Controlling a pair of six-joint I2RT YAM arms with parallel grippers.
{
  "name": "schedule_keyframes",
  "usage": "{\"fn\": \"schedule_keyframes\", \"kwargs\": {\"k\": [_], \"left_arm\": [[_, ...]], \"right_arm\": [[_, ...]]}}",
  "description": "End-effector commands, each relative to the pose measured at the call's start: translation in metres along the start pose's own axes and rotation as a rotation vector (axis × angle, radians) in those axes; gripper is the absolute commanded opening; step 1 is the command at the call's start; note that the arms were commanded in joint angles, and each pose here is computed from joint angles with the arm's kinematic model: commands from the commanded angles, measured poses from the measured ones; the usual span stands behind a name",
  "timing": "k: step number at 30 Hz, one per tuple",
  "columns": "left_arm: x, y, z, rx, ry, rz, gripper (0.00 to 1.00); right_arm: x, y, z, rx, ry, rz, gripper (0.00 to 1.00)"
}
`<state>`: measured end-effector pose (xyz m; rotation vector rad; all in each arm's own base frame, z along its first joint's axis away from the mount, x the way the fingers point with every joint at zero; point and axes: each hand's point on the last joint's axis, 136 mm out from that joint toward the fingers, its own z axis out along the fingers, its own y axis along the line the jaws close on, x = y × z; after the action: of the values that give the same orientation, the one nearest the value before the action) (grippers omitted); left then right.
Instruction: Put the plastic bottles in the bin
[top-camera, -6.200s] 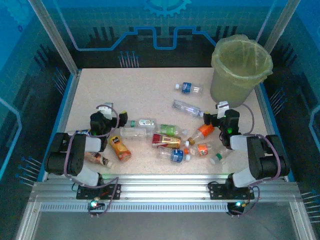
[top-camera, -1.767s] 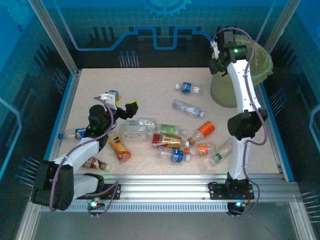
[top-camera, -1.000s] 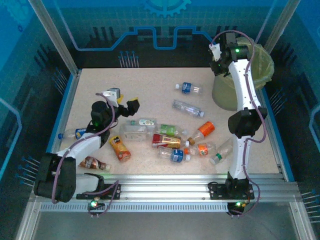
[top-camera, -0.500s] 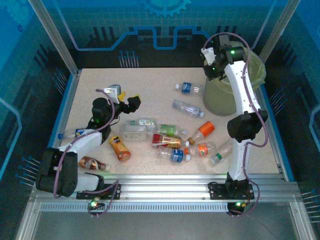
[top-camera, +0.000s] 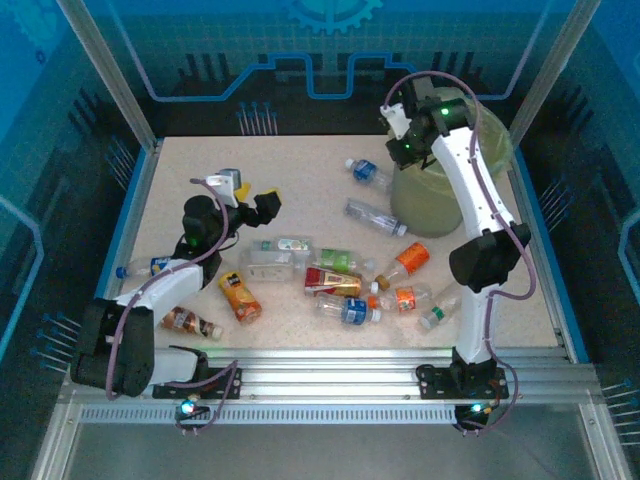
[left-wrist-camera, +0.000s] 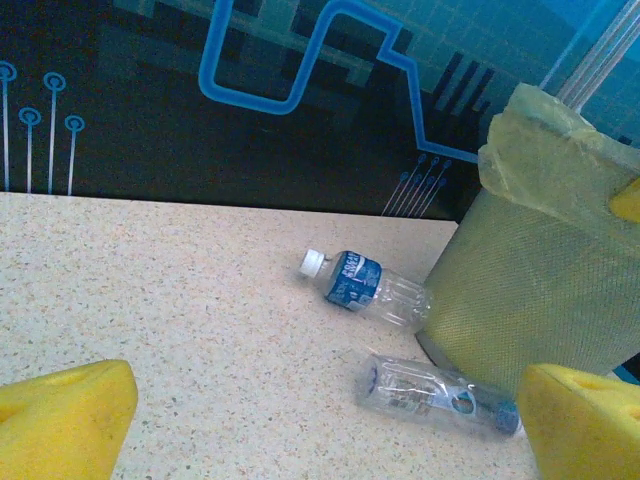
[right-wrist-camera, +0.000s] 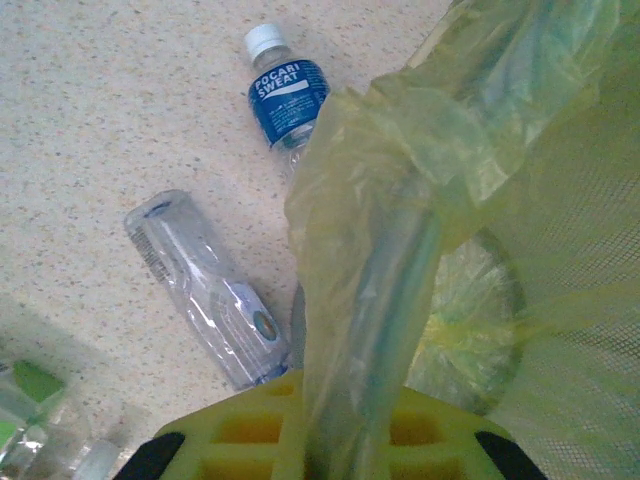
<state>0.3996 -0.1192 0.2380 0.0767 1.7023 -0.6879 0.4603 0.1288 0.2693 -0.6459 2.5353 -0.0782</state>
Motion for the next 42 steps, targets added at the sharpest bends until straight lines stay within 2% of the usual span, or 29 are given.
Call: {"fn": "schedule_keyframes", "kwargs": {"k": [1, 12, 19, 31, 38, 39, 40, 42], "left_arm": [[-0.014, -0.010, -0.005, 0.016, -0.037, 0.032, 0.99], [-0.016, -0.011, -0.010, 0.008, -0.040, 0.037, 0.99], [-0.017, -0.011, -0.011, 0.009, -0.043, 0.032, 0.99], [-0.015, -0.010, -0.016, -0.007, -0.041, 0.038, 0.99], [-0.018, -0.010, -0.022, -0.025, -0.051, 0.056, 0.99], [-0.019, -0.010, -0.024, -0.031, -0.055, 0.059, 0.99], [-0.021, -0.010, -0.026, -0.034, -0.059, 0.061, 0.99], [-0.023, -0.011, -0.029, -0.039, -0.066, 0.069, 0.99]], "right_arm": [[-0.015, 0.016, -0.028, -0.008, -0.086, -0.016, 0.00], [-0.014, 0.034, -0.037, -0.035, -0.090, -0.037, 0.04], [-0.008, 0.034, -0.040, -0.032, -0.081, -0.036, 0.10], [0.003, 0.031, -0.037, -0.001, -0.041, -0.028, 0.58], [-0.003, 0.040, -0.067, 0.003, -0.089, -0.040, 0.87], [-0.004, 0.042, -0.074, 0.003, -0.103, -0.039, 0.97], [-0.004, 0.043, -0.081, 0.007, -0.115, -0.036, 1.00], [-0.003, 0.043, -0.096, 0.013, -0.140, -0.010, 1.00]]}}
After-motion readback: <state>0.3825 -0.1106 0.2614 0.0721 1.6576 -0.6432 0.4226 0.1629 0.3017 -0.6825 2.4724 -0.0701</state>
